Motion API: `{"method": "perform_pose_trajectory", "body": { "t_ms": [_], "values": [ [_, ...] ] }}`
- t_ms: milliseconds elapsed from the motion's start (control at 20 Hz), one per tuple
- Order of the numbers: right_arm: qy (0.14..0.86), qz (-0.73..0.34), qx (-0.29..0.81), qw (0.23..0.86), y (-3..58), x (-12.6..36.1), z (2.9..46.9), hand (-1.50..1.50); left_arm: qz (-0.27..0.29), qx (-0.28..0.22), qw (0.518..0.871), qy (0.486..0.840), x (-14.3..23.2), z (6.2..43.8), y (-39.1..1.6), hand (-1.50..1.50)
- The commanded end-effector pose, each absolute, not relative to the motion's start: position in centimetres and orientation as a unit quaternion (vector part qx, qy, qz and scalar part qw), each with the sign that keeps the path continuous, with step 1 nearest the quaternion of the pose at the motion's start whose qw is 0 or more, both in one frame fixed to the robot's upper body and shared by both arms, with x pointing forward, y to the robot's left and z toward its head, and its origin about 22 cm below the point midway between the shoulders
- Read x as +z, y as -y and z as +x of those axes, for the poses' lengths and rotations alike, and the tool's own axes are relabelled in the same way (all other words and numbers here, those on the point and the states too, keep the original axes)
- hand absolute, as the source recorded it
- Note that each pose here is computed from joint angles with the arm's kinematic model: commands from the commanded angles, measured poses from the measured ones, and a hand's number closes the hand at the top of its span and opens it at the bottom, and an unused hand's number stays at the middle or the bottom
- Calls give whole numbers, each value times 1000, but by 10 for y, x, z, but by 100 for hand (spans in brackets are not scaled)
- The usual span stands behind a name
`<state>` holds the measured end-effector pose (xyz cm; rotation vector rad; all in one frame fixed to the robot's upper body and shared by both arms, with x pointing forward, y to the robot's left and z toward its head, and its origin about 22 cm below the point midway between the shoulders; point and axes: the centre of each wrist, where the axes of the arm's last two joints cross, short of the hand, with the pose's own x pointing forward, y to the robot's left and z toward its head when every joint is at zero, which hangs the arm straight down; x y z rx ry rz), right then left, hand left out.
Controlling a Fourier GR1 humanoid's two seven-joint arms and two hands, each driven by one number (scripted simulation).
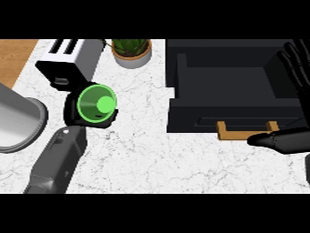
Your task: Pick up the cup, place it into the drawer and close the drawer
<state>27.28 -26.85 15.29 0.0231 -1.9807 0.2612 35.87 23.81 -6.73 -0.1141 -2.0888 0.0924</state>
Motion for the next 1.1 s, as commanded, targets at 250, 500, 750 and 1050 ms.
{"method": "perform_pose_trajectory", "body": {
  "t_ms": [250,500,750,1050],
  "values": [
    [828,-2,108,550,266,152,277,-150,-122,-32,457,880,57,419,-160,150],
    [832,-6,97,546,269,148,274,-150,-118,-45,461,878,114,417,-115,150],
    [838,10,110,534,283,146,279,-150,-93,-68,469,876,153,424,-65,150],
    [839,7,121,531,271,152,273,-150,-58,-78,532,841,195,441,-37,150]
  ]
}}
